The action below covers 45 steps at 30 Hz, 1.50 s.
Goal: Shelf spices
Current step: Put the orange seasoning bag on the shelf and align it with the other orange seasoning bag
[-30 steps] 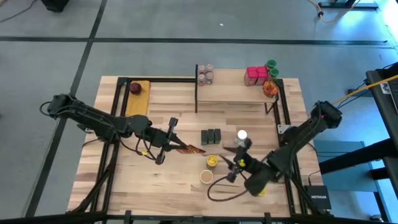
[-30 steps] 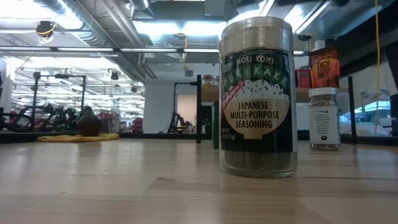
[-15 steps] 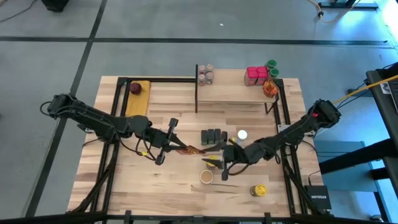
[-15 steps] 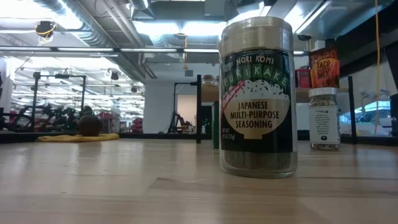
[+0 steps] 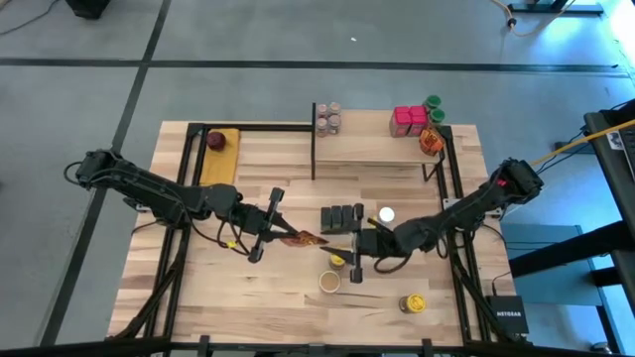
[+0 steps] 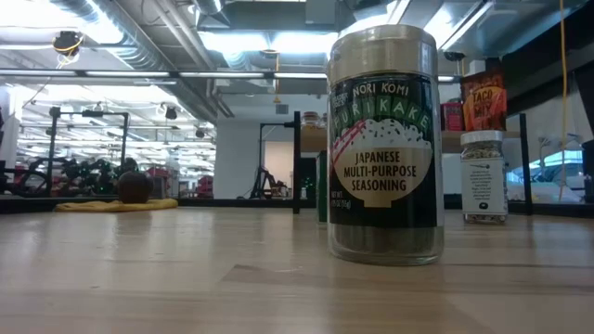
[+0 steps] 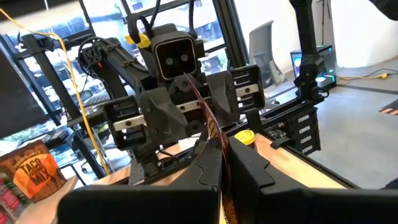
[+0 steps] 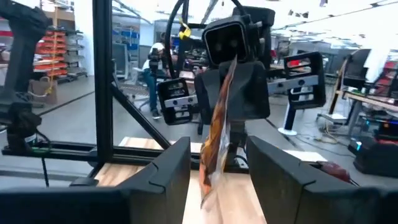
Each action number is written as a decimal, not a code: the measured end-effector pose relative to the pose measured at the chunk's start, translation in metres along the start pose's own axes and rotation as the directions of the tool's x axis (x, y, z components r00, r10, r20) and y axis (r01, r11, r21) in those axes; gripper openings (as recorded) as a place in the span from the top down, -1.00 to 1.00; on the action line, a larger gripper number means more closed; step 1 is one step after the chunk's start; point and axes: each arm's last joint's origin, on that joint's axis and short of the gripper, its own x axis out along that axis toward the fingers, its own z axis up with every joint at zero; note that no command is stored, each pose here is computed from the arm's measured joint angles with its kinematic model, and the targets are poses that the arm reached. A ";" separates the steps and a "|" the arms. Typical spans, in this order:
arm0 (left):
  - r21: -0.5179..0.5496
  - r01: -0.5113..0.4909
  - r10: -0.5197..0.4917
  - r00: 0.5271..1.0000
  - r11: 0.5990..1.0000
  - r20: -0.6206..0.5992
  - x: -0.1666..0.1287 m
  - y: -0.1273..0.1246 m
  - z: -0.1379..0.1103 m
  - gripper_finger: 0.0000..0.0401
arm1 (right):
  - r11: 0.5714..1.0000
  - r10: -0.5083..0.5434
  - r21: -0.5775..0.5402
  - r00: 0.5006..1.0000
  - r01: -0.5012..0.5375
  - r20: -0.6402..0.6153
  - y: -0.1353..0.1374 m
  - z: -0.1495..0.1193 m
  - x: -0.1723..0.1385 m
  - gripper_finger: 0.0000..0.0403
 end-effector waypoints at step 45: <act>-0.049 -0.323 0.276 0.871 0.945 -0.406 -0.065 0.012 0.006 0.25 | 0.800 -0.586 -0.325 0.773 0.504 -0.243 -0.063 0.058 -0.041 0.95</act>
